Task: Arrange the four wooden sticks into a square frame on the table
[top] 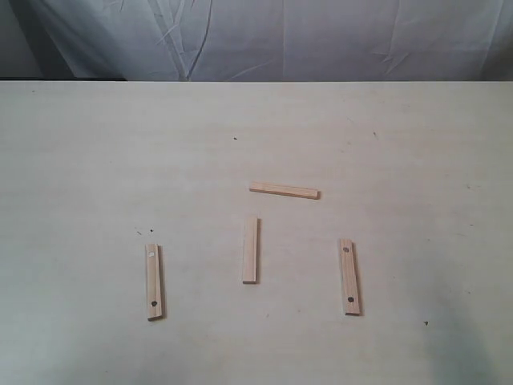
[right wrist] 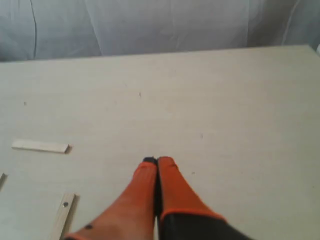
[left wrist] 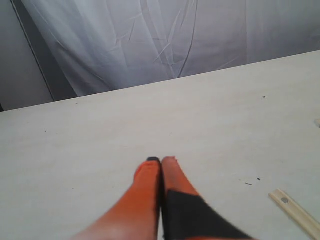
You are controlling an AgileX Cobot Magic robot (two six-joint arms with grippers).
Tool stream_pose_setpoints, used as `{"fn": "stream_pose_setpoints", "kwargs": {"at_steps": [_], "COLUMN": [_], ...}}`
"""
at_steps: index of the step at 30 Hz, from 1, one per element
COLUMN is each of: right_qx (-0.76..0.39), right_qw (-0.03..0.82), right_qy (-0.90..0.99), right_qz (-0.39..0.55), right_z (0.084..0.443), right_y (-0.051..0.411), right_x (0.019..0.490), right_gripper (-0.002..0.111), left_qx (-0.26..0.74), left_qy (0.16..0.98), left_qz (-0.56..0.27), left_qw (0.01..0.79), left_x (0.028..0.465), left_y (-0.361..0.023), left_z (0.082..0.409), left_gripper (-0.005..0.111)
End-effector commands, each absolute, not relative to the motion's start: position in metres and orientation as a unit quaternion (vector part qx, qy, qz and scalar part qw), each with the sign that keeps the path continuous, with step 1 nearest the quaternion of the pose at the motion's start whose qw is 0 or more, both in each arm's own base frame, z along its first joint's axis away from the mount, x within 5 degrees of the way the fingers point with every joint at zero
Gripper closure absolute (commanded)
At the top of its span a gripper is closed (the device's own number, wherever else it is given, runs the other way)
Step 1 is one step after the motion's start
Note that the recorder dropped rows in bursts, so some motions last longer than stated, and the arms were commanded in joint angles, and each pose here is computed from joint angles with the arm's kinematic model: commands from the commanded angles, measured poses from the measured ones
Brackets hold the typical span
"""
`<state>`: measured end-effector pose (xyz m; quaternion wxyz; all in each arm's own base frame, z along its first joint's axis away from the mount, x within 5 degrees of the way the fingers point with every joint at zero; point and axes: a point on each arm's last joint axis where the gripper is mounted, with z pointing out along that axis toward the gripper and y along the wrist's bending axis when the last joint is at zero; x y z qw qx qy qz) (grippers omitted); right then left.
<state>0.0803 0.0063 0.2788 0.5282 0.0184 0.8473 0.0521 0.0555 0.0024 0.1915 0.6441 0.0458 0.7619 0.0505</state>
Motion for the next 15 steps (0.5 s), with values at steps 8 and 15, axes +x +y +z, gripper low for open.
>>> {"fn": "stream_pose_setpoints", "kwargs": {"at_steps": [8,15], "right_qx": [0.034,0.074], "right_qw": [0.413,0.311], "right_qy": [0.908,0.940], "right_qz": [0.062,0.117], "right_z": [0.258,0.248], "right_y": [0.007,0.015], "right_x": [0.115,0.150], "right_gripper": [0.109,0.109], "left_qx": [0.044,0.044], "left_qy": [0.759,0.759], "left_qz": [0.051,0.051], "left_qw": [0.647,0.647], "left_x": [0.055,0.055], "left_y": [0.002,0.002], "left_z": [0.191,0.191], "left_gripper": [0.107,0.107]}}
